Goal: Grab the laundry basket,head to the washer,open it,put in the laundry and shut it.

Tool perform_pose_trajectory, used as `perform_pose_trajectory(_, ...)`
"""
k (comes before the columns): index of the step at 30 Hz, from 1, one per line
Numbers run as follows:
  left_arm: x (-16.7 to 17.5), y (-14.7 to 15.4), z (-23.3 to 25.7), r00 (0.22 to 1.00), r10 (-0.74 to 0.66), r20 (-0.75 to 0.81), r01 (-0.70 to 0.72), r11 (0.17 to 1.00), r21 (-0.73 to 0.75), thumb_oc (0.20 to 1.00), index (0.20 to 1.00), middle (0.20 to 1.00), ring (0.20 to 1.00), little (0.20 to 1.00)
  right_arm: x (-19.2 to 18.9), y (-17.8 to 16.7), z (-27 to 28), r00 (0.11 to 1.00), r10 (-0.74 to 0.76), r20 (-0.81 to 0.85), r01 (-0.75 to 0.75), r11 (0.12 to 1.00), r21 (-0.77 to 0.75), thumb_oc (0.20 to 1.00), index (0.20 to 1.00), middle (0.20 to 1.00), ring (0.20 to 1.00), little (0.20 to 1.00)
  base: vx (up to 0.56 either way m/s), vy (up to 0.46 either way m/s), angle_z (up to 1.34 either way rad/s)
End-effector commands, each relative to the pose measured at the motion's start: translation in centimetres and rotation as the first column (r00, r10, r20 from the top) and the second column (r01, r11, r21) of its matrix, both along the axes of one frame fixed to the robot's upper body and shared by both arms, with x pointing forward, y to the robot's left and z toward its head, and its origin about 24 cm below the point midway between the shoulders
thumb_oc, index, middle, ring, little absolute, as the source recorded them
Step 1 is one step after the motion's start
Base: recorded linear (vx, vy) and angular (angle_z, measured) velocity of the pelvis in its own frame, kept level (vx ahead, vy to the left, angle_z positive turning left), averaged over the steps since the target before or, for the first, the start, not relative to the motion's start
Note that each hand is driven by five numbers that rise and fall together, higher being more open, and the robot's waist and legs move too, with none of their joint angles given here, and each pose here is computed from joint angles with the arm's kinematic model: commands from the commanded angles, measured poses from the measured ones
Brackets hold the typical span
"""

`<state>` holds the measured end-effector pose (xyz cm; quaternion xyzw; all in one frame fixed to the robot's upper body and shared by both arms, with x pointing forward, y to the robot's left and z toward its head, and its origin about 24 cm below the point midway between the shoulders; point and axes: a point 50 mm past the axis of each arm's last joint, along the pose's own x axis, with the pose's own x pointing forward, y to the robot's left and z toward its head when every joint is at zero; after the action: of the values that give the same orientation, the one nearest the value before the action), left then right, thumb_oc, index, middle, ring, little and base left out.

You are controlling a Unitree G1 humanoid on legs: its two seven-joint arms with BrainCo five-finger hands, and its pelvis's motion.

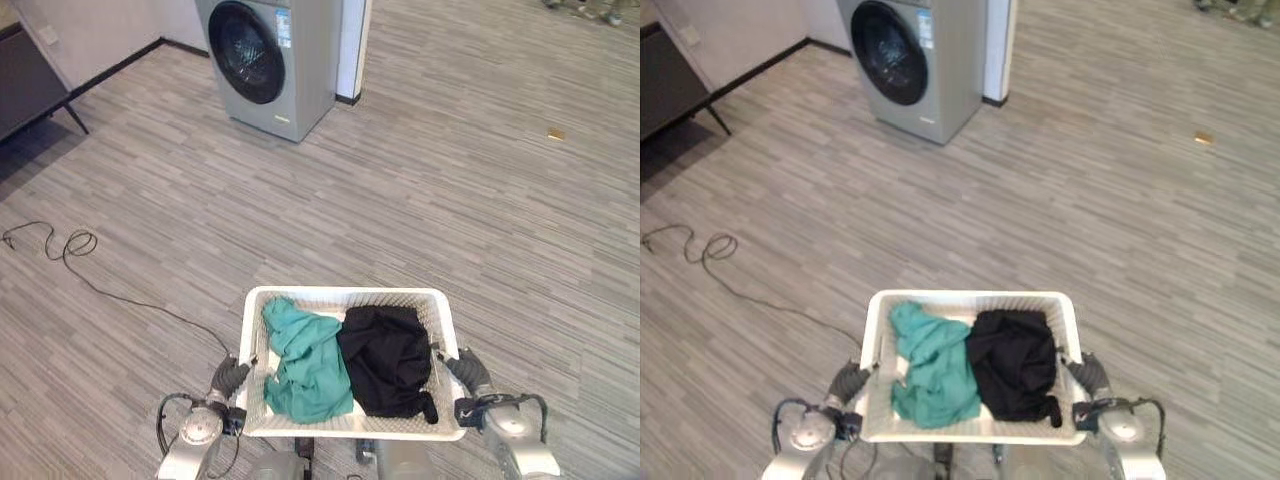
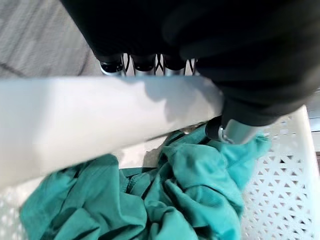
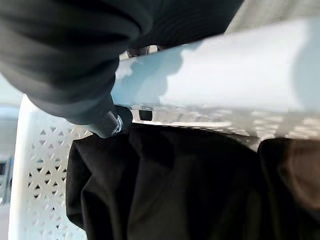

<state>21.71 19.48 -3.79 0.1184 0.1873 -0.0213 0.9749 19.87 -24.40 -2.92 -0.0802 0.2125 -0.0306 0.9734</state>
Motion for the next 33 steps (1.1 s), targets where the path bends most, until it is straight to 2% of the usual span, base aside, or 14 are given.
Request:
perform_pose_trajectory(1,0.6,7.0,3.6,0.964,0.208,0.168,-0.234,0.960,0.154,0.200,0.200,0.200,0.200,0.200,0.6,-6.4,4.4,0.970,-0.151,0.191,0.174,0.978,-0.113,0.200,0.200,0.200,0.200,0.200,0.29,-0.016,0.50)
perform_pose_trajectory(3,1.4,6.6,4.0,0.962,0.198,0.189,-0.228,0.961,0.154,0.200,0.200,0.200,0.200,0.200,0.6,-6.4,4.7,0.969,-0.146,0.200,0.172,0.978,-0.121,0.200,0.200,0.200,0.200,0.200,0.27,-0.039,0.69)
perform_pose_trajectory(7,2.9,3.9,3.6,0.971,0.144,0.190,-0.166,0.980,0.107,0.200,0.200,0.200,0.200,0.200,-0.5,-6.4,4.1,0.971,-0.160,0.175,0.182,0.976,-0.116,0.200,0.200,0.200,0.200,0.200,0.44,-0.122,1.18)
perform_pose_trajectory(11,1.6,4.3,2.8,0.969,0.191,0.159,-0.202,0.978,0.058,0.200,0.200,0.200,0.200,0.200,0.4,-5.8,4.3,0.971,-0.141,0.196,0.161,0.983,-0.091,0.200,0.200,0.200,0.200,0.200,0.33,-0.155,0.89)
perform_pose_trajectory(15,1.2,4.8,2.7,0.968,0.206,0.145,-0.215,0.975,0.051,0.200,0.200,0.200,0.200,0.200,0.8,-5.6,4.5,0.971,-0.135,0.200,0.153,0.985,-0.082,0.200,0.200,0.200,0.200,0.200,0.25,-0.073,-0.83)
perform_pose_trajectory(24,0.8,5.1,2.6,0.962,0.230,0.145,-0.238,0.970,0.046,0.200,0.200,0.200,0.200,0.200,1.9,-5.1,4.4,0.973,-0.116,0.198,0.138,0.985,-0.100,0.200,0.200,0.200,0.200,0.200,0.40,0.253,-0.31)
perform_pose_trajectory(27,0.2,5.1,2.4,0.963,0.234,0.134,-0.241,0.970,0.042,0.200,0.200,0.200,0.200,0.200,2.6,-3.4,4.3,0.974,-0.083,0.212,0.099,0.993,-0.064,0.200,0.200,0.200,0.200,0.200,0.44,0.379,-0.41)
perform_pose_trajectory(31,0.0,5.4,2.4,0.967,0.223,0.123,-0.232,0.971,0.060,0.200,0.200,0.200,0.200,0.200,2.6,-2.9,3.7,0.978,-0.082,0.190,0.096,0.993,-0.066,0.200,0.200,0.200,0.200,0.200,0.42,0.403,-0.36)
perform_pose_trajectory(33,-0.4,6.4,2.6,0.966,0.230,0.118,-0.242,0.966,0.096,0.200,0.200,0.200,0.200,0.200,2.8,-2.4,3.5,0.979,-0.077,0.188,0.090,0.994,-0.060,0.200,0.200,0.200,0.200,0.200,0.41,0.422,0.09)
